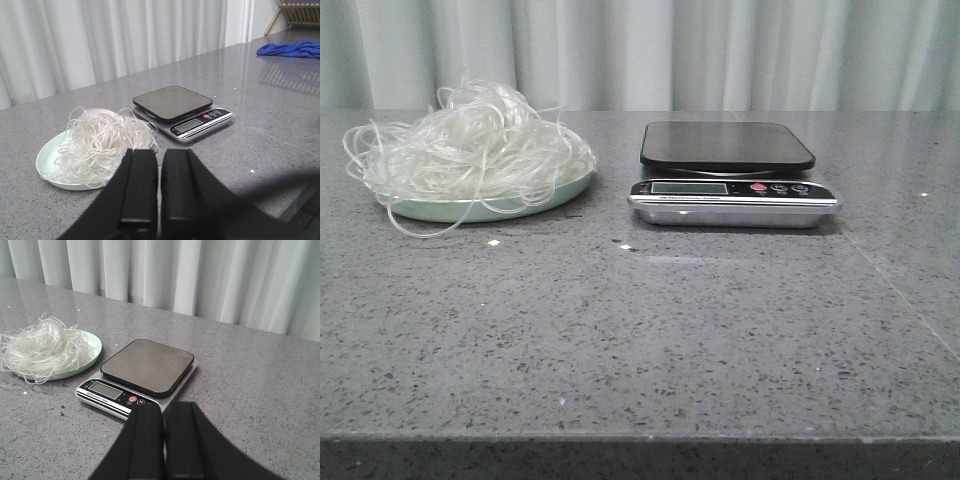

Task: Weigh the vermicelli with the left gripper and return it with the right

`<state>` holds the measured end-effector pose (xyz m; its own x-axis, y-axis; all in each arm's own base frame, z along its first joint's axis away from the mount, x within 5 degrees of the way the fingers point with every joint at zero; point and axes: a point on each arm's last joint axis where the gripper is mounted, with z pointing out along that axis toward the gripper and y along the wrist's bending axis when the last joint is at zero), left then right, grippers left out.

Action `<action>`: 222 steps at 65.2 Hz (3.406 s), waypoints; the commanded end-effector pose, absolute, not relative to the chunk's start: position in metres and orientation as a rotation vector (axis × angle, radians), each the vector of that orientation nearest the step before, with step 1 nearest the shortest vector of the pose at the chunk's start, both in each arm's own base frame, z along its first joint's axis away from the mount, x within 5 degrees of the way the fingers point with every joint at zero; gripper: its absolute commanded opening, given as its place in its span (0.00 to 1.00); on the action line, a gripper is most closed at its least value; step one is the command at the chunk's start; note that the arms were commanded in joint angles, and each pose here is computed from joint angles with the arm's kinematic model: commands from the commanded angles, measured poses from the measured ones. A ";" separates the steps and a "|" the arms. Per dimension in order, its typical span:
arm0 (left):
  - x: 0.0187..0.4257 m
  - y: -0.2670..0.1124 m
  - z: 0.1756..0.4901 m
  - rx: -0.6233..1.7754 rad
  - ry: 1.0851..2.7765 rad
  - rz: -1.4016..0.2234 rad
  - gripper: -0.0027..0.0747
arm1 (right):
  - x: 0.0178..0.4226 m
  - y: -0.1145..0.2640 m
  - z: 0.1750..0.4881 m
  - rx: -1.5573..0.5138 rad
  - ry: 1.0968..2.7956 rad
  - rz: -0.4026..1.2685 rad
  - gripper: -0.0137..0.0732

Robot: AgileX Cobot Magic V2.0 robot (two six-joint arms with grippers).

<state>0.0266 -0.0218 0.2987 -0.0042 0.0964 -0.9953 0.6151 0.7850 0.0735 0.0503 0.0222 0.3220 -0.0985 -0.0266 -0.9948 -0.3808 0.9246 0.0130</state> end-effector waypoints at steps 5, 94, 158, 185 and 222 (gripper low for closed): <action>0.026 -0.022 0.313 0.551 1.462 -0.473 0.22 | 0.050 0.021 0.336 -0.305 1.563 0.290 0.36; 0.054 0.004 0.213 -0.003 1.444 0.104 0.22 | 0.050 0.021 0.335 -0.306 1.566 0.290 0.36; 0.054 0.004 0.213 -0.003 1.444 0.104 0.22 | 0.069 0.012 0.302 -0.128 1.430 0.126 0.36; 0.054 0.004 0.213 -0.003 1.444 0.104 0.22 | 0.056 0.003 0.232 -0.042 1.261 0.068 0.36; 0.054 0.004 0.213 -0.003 1.444 0.104 0.22 | 0.053 0.002 0.221 -0.010 1.332 0.077 0.36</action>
